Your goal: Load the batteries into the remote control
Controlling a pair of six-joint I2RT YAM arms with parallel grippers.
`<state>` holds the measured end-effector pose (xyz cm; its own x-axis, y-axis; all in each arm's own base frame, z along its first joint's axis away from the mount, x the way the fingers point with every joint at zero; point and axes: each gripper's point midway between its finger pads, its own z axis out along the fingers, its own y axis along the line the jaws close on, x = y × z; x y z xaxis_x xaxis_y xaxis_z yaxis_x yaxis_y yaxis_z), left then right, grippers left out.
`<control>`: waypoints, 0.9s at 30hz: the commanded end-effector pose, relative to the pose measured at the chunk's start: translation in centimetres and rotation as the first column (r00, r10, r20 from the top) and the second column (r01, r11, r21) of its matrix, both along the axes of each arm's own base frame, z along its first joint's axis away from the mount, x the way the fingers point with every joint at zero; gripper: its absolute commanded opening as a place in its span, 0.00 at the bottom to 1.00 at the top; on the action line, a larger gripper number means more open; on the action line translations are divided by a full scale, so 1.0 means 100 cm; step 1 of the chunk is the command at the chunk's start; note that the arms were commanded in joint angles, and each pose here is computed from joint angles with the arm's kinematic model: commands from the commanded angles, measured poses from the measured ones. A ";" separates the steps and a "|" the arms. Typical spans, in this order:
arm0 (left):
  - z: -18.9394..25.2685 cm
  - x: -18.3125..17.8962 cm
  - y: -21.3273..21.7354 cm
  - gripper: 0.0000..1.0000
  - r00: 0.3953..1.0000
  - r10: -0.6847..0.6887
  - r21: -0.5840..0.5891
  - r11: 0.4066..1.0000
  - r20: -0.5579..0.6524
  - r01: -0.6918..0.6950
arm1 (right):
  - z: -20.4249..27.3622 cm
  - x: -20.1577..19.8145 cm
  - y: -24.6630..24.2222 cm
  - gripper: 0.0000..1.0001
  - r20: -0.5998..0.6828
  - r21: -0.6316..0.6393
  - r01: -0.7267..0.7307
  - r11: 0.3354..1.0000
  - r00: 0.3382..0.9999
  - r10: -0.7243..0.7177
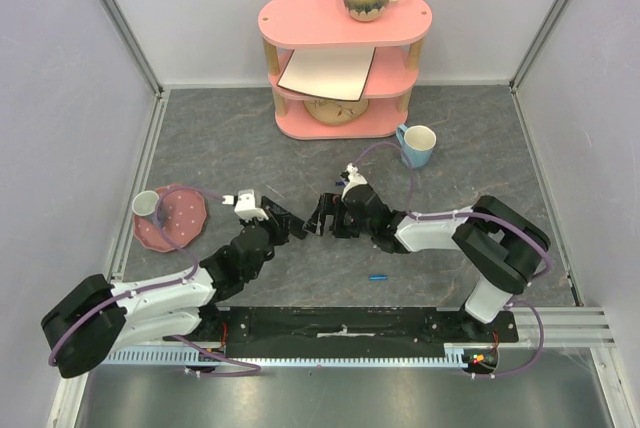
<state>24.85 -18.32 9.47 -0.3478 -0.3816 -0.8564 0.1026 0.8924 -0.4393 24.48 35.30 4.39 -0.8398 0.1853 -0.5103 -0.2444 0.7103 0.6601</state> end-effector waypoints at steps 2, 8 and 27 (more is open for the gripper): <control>-0.038 -0.018 0.007 0.02 0.996 -0.033 0.031 0.999 -0.084 0.035 | 0.000 0.011 -0.029 0.98 0.104 -0.143 0.057 0.988 0.994 -0.043; -0.041 -0.022 0.010 0.02 0.998 -0.029 -0.066 0.997 -0.049 0.026 | 0.004 0.010 -0.018 0.98 0.109 -0.113 -0.002 0.994 0.994 0.015; -0.044 -0.021 0.020 0.02 0.998 0.005 -0.006 1.000 -0.055 -0.005 | 0.033 0.006 0.021 0.98 0.111 0.113 -0.112 0.987 0.989 0.100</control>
<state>23.81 -18.39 8.95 -0.3310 -0.5054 -0.7969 0.1362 0.8101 -0.5703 24.24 35.48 5.71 -0.8126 0.1413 -0.5654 -0.3482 0.6602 0.6655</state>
